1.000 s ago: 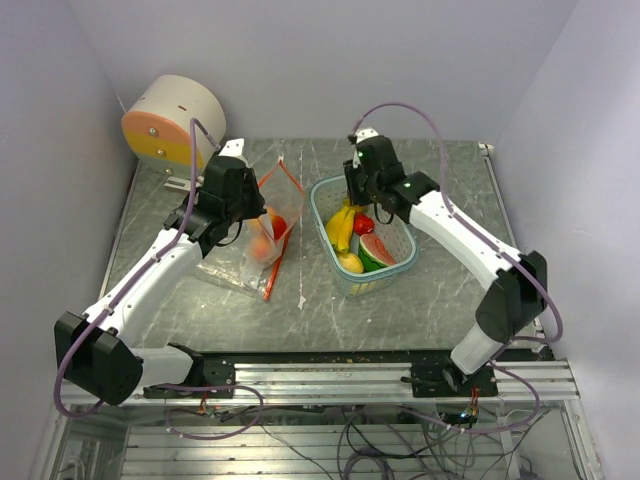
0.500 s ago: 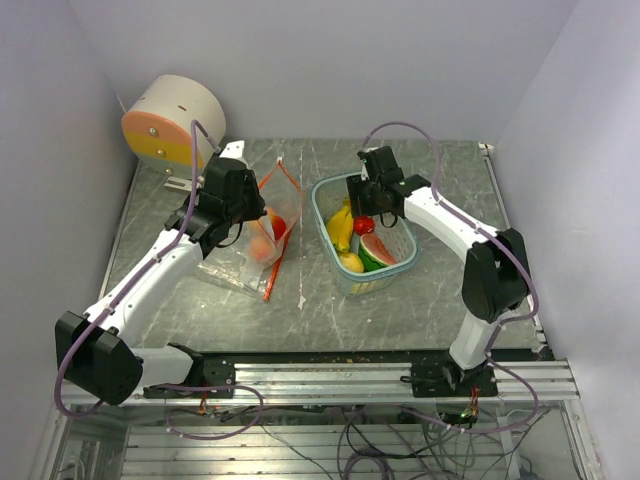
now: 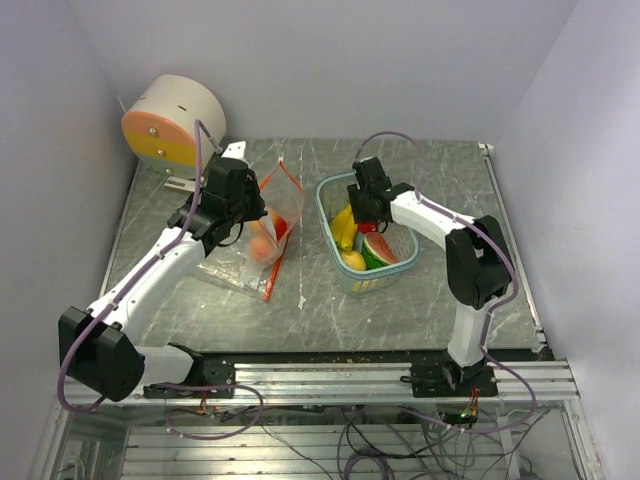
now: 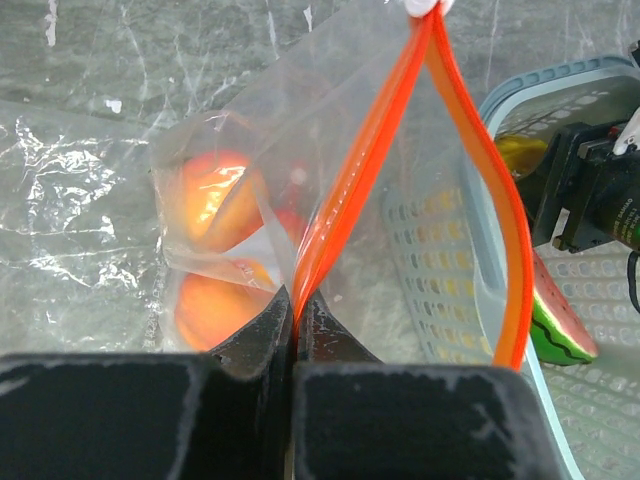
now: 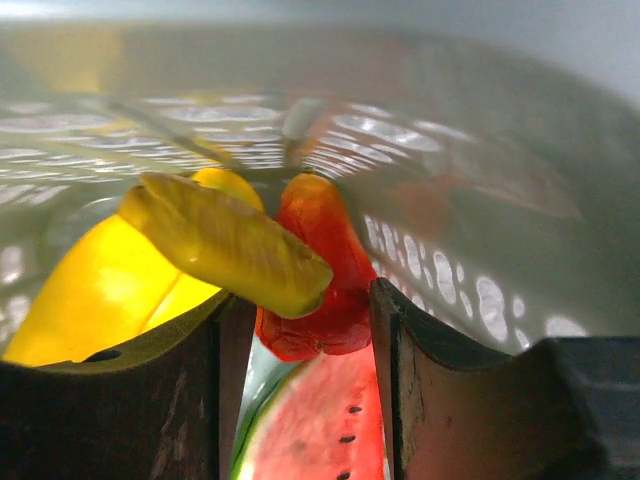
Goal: Place the food in the zip-top bag and seal the zipper
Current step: Pick up the fake fruit from the bin.
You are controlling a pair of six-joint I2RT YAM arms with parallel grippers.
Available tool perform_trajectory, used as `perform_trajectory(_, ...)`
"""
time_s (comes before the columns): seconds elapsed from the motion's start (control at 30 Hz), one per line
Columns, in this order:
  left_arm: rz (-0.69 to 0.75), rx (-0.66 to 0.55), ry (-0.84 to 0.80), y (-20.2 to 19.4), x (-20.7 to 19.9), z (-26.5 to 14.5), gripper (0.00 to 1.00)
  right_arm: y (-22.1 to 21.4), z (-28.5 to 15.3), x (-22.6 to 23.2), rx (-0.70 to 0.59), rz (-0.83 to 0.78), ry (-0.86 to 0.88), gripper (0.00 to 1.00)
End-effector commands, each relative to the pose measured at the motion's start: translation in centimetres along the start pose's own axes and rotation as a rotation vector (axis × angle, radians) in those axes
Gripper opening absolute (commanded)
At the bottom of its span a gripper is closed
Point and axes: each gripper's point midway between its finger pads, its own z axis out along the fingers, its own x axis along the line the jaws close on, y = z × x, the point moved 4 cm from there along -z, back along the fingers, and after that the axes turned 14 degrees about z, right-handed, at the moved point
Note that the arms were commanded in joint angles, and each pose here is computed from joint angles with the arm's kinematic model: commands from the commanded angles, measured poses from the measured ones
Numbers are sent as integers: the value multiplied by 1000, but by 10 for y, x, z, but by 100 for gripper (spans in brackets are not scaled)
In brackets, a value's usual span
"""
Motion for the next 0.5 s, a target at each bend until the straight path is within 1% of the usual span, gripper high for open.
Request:
perform_trajectory(0.0,8,-6,24,7,5,6,7,-15,16,-12,-13,-75,-153,49)
perform_trajectory(0.07,10,-3,23,7,5,8,7,-21,21,-13,5,-85,-158,51)
perform_trajectory(0.17,11,2,24,8,5,10,7,-35,27,-13,54,-93,-154,59)
perform_trajectory(0.27,9,6,28,8,6,13,7,-44,30,-14,72,-94,-143,64)
perform_trajectory(0.33,9,9,26,7,6,14,7,-50,34,-14,89,-99,-146,65)
perform_trajectory(0.47,8,10,24,8,6,14,7,-64,43,-15,138,-104,-145,64)
